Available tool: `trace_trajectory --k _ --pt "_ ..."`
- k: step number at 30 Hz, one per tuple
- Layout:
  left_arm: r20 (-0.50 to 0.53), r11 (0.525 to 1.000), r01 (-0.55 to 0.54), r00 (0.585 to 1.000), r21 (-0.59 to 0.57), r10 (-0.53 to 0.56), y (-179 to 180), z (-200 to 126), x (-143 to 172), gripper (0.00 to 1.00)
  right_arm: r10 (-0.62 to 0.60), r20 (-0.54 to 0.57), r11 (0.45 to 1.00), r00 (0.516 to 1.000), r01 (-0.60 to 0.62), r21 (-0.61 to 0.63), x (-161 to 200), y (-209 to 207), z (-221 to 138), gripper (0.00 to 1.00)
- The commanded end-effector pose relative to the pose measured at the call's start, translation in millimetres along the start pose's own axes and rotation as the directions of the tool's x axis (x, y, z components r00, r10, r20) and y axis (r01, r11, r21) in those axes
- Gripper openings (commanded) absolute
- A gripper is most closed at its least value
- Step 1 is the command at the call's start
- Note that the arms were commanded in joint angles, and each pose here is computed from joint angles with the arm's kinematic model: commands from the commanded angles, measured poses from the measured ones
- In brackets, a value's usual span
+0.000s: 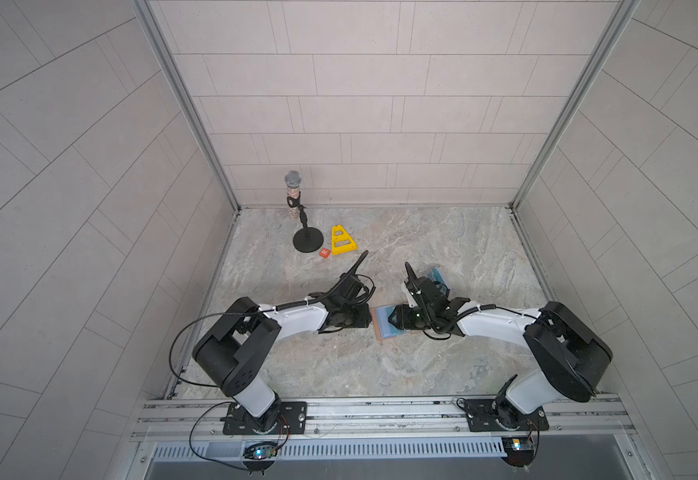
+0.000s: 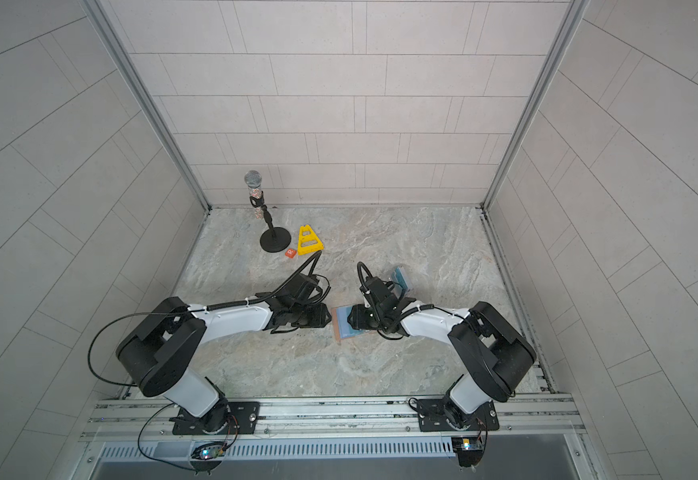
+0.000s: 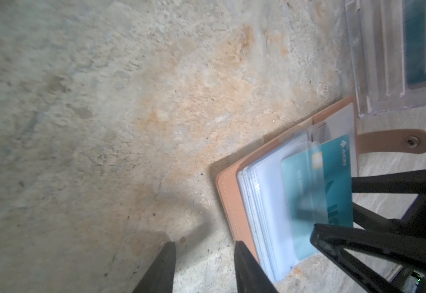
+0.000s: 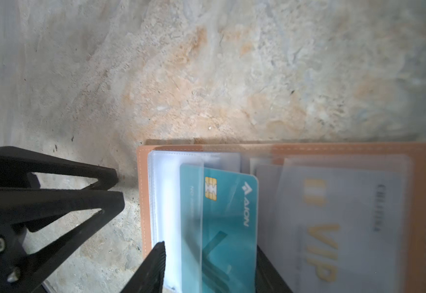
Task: Insert credit cards into a card holder
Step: Insert the credit card into the card slot.
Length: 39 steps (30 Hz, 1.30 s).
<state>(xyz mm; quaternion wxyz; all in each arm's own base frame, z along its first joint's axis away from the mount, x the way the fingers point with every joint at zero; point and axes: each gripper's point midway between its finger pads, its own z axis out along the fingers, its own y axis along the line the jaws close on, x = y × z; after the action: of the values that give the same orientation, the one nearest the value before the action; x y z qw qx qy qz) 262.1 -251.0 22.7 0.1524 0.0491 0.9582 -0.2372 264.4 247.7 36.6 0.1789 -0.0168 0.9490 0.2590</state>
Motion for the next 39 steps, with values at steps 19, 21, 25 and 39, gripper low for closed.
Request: trace_trajectory --k 19,21,25,39 --pt "0.025 0.942 0.021 0.999 0.334 -0.032 -56 -6 -4 0.05 0.019 0.008 0.999 1.000 -0.019 0.033 5 -7 4 0.51" --pt "0.010 0.943 0.046 0.999 0.328 -0.052 -54 -1 -3 0.02 0.021 0.007 0.999 1.000 -0.022 0.033 6 -8 4 0.51" --pt "-0.018 0.956 0.080 0.997 0.284 -0.078 -42 11 3 0.00 0.021 0.009 0.999 1.000 -0.021 0.032 6 -7 4 0.51" --pt "-0.081 0.991 0.104 0.992 0.084 -0.097 5 38 32 0.00 -0.008 0.030 0.998 1.000 0.006 0.055 -3 -3 -8 0.55"
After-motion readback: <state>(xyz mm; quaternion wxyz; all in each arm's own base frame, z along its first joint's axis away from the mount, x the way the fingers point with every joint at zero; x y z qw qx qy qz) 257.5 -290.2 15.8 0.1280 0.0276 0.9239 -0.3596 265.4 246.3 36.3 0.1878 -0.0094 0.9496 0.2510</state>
